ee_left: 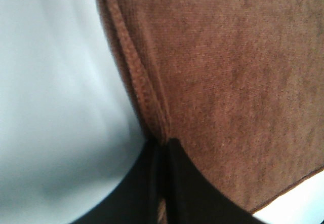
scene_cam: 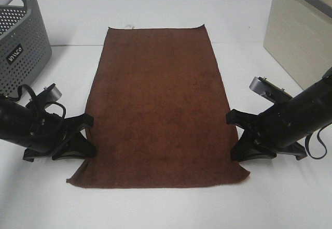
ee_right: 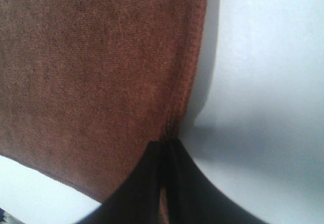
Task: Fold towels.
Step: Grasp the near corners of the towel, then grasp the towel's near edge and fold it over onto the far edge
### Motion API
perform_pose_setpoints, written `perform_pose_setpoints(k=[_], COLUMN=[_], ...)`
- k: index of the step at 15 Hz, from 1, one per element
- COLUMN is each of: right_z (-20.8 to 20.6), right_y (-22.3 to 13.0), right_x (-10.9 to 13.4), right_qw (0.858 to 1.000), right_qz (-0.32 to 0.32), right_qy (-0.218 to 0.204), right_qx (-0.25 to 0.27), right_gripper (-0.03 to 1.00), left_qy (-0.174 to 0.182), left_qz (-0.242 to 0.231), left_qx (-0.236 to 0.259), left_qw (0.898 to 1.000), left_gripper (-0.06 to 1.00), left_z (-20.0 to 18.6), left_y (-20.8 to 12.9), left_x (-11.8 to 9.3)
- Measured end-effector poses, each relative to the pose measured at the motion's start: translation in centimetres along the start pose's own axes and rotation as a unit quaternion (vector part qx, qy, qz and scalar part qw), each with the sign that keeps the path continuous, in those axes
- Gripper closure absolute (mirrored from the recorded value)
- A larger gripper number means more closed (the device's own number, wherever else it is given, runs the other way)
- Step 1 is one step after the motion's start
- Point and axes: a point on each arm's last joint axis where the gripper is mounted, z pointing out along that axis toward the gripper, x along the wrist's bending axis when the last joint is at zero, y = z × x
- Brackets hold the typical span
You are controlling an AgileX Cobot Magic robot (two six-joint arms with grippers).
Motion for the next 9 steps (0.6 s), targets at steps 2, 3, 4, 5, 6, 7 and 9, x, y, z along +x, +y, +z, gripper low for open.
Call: perform_pose_setpoints(k=[2,3,4,5,6,7,9], right_z=[0.0,0.0,-0.1,-0.2,-0.6,-1.2,-2.3], right_y=[0.0,-0.1,-0.2,-0.2,-0.3,-0.5,-0.8], right_x=[0.0,0.1,0.2,0.3,0.6,0.8,1.2], right_qw=[1.0,1.0,1.0,1.0,1.0,1.0,1.0], right_qz=[0.001,0.001,0.003,0.01,0.013,0.012,0.011], right_qy=[0.001,0.005,0.008,0.011,0.012,0.011,0.004], right_qx=[0.001,0.006,0.008,0.009,0.011,0.012,0.009], right_gripper=[0.97,0.97,0.97,0.97,0.97,0.97,0.97], left_qy=[0.0,-0.001,-0.001,-0.002,-0.001,0.003,0.012], left_qz=[0.0,0.004,0.01,0.017,0.021,0.021,0.024], left_qx=[0.0,0.001,-0.001,-0.005,-0.006,-0.002,0.01], left_qw=[1.0,1.0,1.0,1.0,1.0,1.0,1.0], left_gripper=[0.93,0.93,0.93,0.93,0.93,0.93,0.93], left_z=[0.0,-0.1,-0.4,-1.0,-1.5,-1.9,-2.5], left_y=[0.0,0.0,0.1,0.1,0.1,-0.3,-1.6], left_x=[0.0,-0.1,-0.3,-0.7,-1.0,-1.0,-0.8])
